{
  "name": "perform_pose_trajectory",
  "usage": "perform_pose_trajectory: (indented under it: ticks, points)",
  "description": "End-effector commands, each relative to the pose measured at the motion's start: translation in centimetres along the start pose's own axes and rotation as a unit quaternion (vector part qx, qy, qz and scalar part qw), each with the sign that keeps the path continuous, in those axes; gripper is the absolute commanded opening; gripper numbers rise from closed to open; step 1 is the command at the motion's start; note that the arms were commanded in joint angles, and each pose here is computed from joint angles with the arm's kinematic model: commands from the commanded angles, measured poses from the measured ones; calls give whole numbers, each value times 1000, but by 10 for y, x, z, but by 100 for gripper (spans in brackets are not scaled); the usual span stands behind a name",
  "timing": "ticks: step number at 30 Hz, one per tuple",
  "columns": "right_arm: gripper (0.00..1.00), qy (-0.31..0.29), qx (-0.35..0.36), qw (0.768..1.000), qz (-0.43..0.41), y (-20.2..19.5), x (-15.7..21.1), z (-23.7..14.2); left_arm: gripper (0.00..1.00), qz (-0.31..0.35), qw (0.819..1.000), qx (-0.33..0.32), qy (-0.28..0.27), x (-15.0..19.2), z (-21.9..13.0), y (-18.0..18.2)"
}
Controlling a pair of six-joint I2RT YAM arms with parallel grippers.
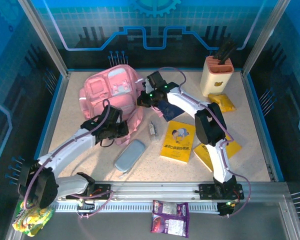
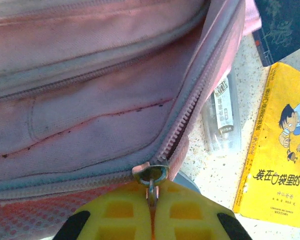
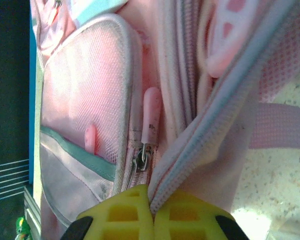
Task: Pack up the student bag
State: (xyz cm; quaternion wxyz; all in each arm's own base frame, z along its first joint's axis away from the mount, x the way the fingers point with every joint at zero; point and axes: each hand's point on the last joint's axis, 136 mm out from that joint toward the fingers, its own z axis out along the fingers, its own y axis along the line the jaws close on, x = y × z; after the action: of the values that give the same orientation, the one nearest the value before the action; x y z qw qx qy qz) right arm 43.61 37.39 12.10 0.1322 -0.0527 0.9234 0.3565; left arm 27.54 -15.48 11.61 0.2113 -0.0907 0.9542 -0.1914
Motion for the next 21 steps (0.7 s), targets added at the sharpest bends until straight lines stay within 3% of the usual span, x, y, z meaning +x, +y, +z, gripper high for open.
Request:
perform_pose_trajectory:
  ticks: [1, 4, 10, 16, 21]
  points:
    - [19, -51, 23, 998, -30, -9, -33, -25, 0, -1, 999, 42, 11, -6, 0, -34]
    - [40, -47, 19, 998, -32, -5, -21, -42, 0, 0, 999, 52, 2, -17, 5, -47]
    - [61, 0, 0, 1000, 13, -6, 31, -60, 0, 12, 997, 72, -11, -25, 9, -58]
    - [69, 24, -32, 998, 52, 13, 67, -45, 0, 19, 996, 79, -23, -24, 10, -61]
    - [68, 0, -27, 993, 114, 5, 65, -24, 0, 23, 996, 79, -24, -22, 9, -61]
